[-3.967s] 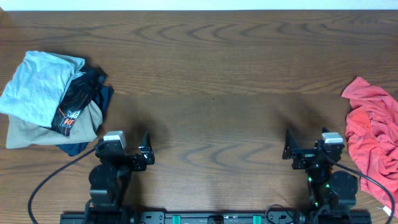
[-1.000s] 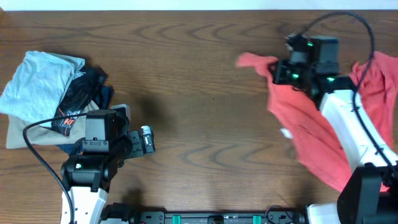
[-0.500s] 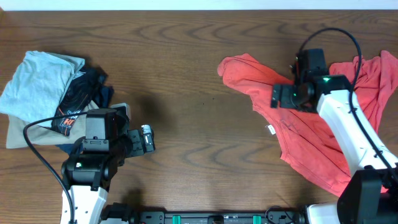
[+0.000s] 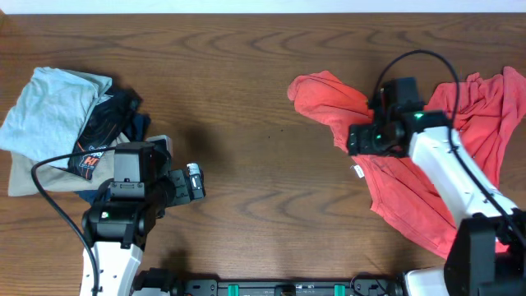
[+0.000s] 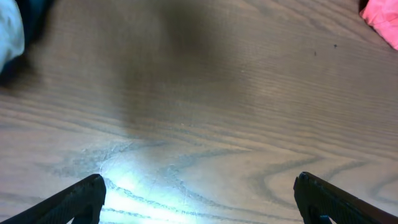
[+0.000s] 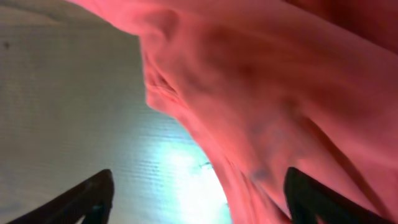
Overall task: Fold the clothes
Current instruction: 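Drag the orange shirt leftward to the table center with the right gripper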
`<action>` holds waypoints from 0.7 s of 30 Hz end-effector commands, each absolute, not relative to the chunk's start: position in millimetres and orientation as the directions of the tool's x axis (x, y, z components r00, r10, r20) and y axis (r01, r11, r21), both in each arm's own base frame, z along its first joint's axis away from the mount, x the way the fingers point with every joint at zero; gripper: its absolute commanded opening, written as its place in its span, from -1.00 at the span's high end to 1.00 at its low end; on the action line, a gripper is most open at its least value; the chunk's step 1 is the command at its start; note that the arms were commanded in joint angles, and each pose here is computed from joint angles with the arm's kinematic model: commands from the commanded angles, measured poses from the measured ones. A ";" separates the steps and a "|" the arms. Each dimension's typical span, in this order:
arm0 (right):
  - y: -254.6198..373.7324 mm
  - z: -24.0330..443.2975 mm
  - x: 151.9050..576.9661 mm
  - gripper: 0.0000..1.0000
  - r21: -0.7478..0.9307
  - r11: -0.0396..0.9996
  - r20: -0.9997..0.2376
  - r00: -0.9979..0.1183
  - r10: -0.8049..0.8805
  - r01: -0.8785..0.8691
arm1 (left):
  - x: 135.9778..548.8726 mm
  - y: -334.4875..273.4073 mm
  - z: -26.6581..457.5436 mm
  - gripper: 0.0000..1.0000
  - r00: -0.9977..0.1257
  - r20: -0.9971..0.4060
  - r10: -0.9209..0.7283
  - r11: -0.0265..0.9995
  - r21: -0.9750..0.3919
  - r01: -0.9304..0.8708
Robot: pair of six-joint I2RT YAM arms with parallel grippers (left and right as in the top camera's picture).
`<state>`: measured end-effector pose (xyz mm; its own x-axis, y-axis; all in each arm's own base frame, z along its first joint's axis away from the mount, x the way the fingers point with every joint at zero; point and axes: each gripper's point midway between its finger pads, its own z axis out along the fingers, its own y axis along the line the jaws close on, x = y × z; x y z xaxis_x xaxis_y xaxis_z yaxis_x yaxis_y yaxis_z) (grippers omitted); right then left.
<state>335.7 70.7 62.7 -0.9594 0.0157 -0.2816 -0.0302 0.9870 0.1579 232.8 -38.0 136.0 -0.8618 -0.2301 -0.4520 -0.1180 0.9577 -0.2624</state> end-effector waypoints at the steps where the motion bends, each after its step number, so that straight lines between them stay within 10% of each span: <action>1: 87.7 41.1 329.6 -0.66 0.172 0.980 -0.275 -0.960 -0.045 -0.095 | 236.5 -37.4 138.5 -0.96 -0.856 -0.439 -0.272 0.947 -0.281 -0.156; 14: 121.3 3.9 349.8 -0.48 0.179 0.964 -0.384 -0.916 -0.117 -0.198 | 237.9 -37.5 117.1 -0.96 -0.894 -0.353 -0.276 0.946 -0.262 -0.188; 21: 119.3 -20.7 345.6 0.16 0.174 0.969 -0.331 -0.937 -0.112 -0.177 | 237.8 -37.6 114.1 -0.96 -0.899 -0.341 -0.276 0.947 -0.259 -0.192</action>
